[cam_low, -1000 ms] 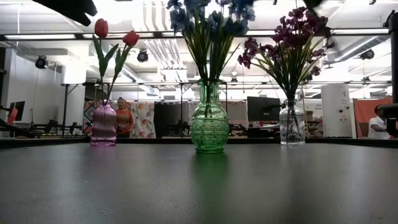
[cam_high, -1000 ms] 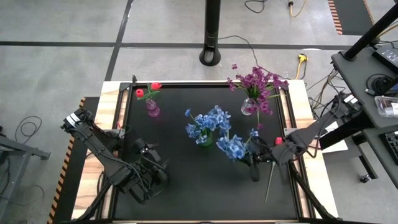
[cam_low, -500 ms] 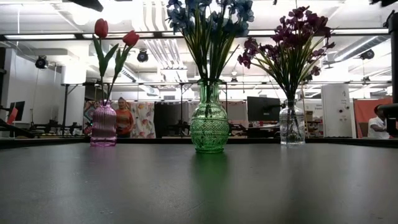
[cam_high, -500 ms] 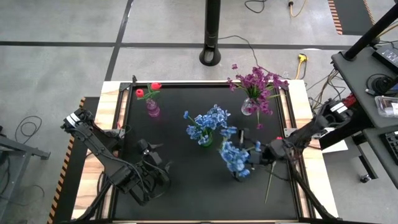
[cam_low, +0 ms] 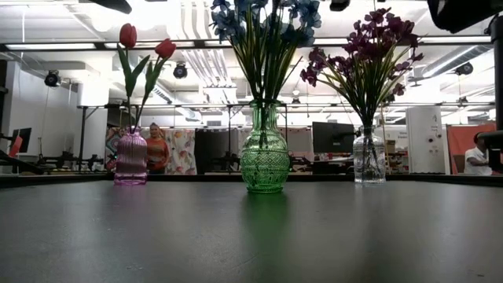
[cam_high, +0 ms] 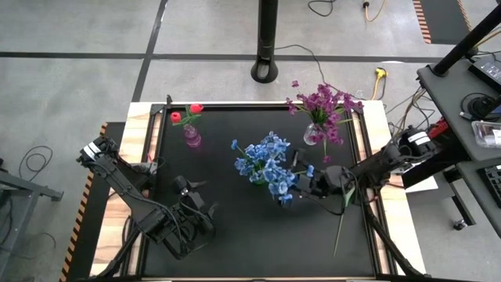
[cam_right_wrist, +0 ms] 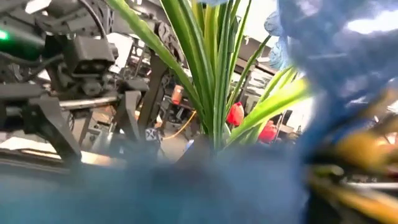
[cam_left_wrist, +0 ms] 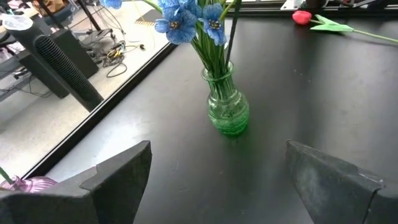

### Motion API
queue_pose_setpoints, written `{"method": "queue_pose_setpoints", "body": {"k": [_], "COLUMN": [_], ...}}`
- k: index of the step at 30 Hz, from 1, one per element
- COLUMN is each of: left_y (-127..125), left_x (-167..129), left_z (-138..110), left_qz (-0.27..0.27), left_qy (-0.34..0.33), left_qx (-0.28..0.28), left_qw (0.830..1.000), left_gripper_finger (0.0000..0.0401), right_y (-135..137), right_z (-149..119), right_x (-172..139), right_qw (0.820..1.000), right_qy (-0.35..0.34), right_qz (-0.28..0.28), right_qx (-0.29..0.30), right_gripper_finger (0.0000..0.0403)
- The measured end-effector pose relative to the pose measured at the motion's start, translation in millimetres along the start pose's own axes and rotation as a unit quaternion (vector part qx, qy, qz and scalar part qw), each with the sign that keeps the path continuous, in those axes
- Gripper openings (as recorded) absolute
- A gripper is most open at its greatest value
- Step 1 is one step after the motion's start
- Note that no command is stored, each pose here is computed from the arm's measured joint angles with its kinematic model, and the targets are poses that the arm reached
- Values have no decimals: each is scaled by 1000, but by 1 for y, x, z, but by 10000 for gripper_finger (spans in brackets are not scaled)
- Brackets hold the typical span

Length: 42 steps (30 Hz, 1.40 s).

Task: Sort flowers into vase by color
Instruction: Put the blue flowers into the green vase

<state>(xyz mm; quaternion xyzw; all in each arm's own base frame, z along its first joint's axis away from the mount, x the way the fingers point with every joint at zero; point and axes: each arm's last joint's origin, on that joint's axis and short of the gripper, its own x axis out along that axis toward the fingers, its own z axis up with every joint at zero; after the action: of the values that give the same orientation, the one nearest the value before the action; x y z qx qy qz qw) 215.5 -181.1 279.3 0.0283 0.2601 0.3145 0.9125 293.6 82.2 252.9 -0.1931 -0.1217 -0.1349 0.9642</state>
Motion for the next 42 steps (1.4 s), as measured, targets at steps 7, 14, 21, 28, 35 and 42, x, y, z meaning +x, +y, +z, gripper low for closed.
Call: {"method": "queue_pose_setpoints", "body": {"k": [7,14,21,28,35,42], "left_y": [0,0,0,0,-1,-1], "left_x": [0,0,0,0,0,0], "left_z": [0,0,-1,0,0,0], "left_qz": [0,0,0,-1,-2,-2], "left_qy": [0,1,1,1,0,0], "left_qx": [0,0,-1,-1,-3,-5], "left_qw": [1000,1000,1000,1000,1000,1000], "left_gripper_finger": [348,348,348,348,348,348], "right_y": [2,1,0,-3,-3,-3], "right_z": [-14,-22,-28,-38,-42,-48], "right_x": [4,6,7,8,8,8], "right_qw": [1000,998,995,991,989,986], "right_qy": [25,50,80,115,131,155], "right_qz": [-1,-23,-30,-32,-28,-25], "right_qx": [-1,26,43,57,55,58], "right_gripper_finger": [22,22,22,22,22,22]}}
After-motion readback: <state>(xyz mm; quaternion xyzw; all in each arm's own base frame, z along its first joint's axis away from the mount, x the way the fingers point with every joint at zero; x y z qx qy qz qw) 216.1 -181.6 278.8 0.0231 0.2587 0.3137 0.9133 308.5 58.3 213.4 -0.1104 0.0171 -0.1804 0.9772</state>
